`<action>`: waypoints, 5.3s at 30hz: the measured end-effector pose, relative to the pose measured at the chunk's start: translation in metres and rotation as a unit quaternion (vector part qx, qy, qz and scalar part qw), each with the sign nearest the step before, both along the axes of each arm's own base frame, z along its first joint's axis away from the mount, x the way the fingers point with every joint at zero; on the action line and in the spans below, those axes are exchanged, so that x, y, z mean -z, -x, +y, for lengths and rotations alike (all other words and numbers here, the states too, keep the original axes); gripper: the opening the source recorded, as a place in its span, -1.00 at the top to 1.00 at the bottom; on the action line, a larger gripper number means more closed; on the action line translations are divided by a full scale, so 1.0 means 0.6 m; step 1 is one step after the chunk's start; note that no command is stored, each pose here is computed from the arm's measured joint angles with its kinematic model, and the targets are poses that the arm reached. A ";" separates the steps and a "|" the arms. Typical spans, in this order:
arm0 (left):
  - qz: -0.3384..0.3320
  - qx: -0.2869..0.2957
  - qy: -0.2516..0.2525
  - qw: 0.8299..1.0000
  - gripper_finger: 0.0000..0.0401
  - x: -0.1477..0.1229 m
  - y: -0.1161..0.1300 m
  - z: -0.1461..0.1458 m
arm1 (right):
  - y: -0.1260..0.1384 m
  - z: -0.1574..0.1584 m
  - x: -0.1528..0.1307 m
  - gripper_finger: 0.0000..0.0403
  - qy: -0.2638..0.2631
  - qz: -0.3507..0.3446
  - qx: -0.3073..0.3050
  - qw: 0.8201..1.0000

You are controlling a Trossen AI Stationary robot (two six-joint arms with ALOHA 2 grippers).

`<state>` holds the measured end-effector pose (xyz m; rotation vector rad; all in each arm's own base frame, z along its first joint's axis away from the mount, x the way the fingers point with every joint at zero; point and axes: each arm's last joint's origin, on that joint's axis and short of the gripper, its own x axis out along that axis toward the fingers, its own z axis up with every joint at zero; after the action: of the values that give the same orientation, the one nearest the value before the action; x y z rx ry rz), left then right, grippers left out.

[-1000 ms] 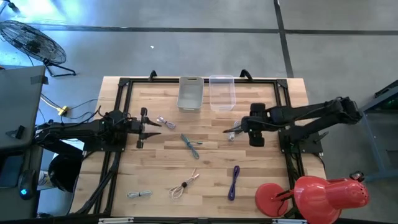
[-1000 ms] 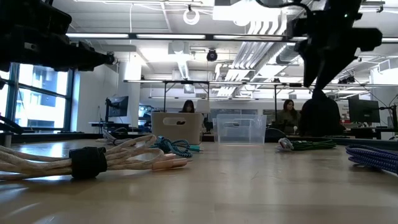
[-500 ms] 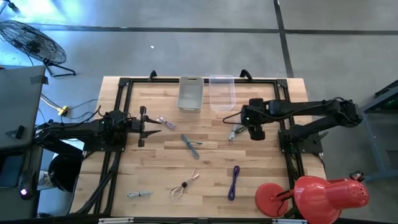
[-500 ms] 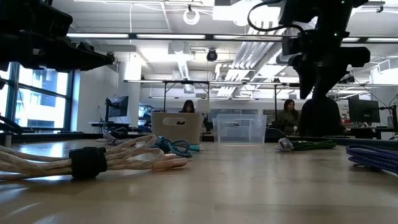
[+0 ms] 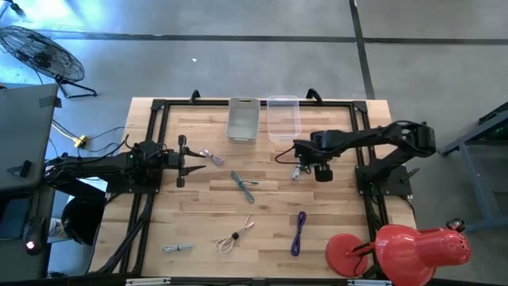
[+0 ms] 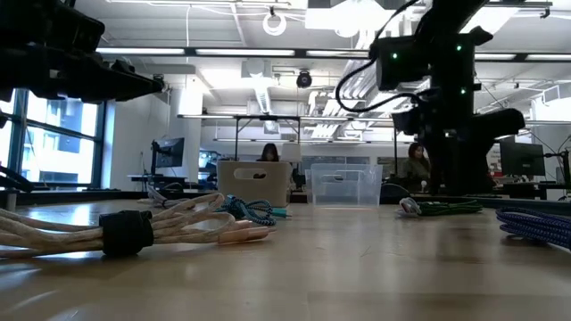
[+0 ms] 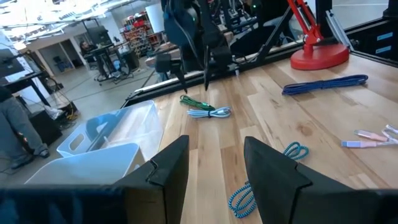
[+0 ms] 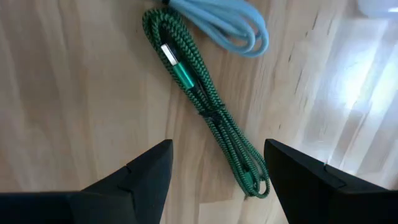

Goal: Pick & Place USB Port
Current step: Put the green and black charger cable into the gray bin

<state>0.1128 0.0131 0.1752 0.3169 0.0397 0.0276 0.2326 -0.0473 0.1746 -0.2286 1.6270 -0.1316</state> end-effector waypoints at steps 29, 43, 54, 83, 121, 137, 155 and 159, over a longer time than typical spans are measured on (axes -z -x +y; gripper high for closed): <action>0.011 0.006 0.008 1.000 0.24 0.003 0.000 -0.001 | -0.010 -0.018 0.019 -0.22 -0.032 -0.008 0.021 0.999; 0.011 0.006 0.008 1.000 0.24 0.003 0.000 -0.001 | -0.010 -0.018 0.019 -0.22 -0.047 -0.012 0.024 0.999; 0.011 0.007 0.009 1.000 0.24 0.003 0.000 -0.001 | 0.013 -0.017 0.063 -0.22 -0.046 -0.018 0.031 0.998; 0.010 0.018 0.031 0.999 0.24 0.003 0.000 -0.002 | 0.007 0.008 0.059 0.88 0.101 -0.054 0.063 0.991; -0.161 0.109 0.008 0.981 0.24 -0.083 -0.042 -0.024 | -0.147 0.220 -0.215 0.88 0.142 -0.434 -0.156 0.876; -0.072 0.145 0.034 0.986 0.24 -0.129 -0.170 -0.024 | -0.155 0.262 -0.240 0.88 0.093 -0.509 -0.243 0.821; -0.042 0.260 0.036 0.964 0.24 -0.148 -0.284 -0.037 | -0.177 0.267 -0.209 0.88 0.107 -0.486 -0.257 0.829; -0.040 0.268 0.037 0.962 0.24 -0.149 -0.284 -0.042 | -0.177 0.267 -0.209 0.88 0.113 -0.485 -0.256 0.829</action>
<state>0.2833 -0.0122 0.2648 0.2441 -0.1264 -0.4983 0.3390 0.1127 0.2999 -0.6535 0.4908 -0.0118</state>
